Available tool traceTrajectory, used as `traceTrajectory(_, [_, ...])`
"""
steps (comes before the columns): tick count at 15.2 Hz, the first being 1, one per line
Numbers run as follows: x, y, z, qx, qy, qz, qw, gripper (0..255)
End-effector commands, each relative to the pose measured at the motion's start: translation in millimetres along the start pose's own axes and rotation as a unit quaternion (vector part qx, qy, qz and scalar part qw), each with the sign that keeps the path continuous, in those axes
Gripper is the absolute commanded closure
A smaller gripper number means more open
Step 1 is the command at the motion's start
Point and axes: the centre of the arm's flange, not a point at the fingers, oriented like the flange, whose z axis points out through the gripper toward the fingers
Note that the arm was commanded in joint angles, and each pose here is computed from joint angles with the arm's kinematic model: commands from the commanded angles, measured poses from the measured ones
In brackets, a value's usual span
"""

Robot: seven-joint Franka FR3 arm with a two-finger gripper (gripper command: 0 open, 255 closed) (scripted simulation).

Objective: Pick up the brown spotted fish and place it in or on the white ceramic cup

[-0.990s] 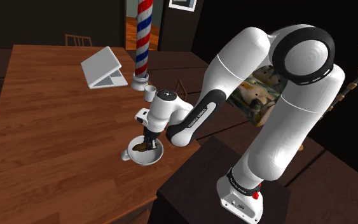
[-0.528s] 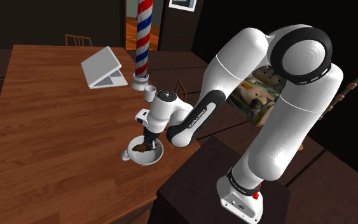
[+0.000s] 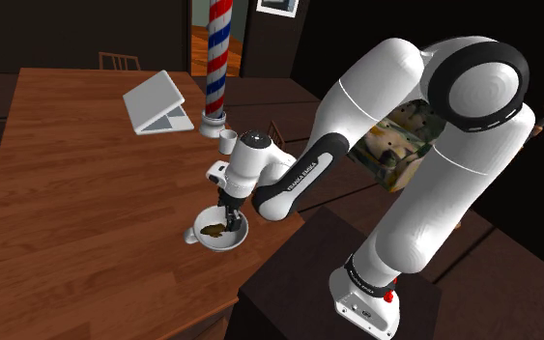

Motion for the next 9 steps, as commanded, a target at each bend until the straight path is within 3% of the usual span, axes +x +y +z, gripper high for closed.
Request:
traceTrajectory(1, [0.6,-0.4,-21.8,0.001,0.001,0.002,1.0000,0])
traceTrajectory(9, [0.6,-0.4,-32.2,0.001,0.001,0.002,1.0000,0])
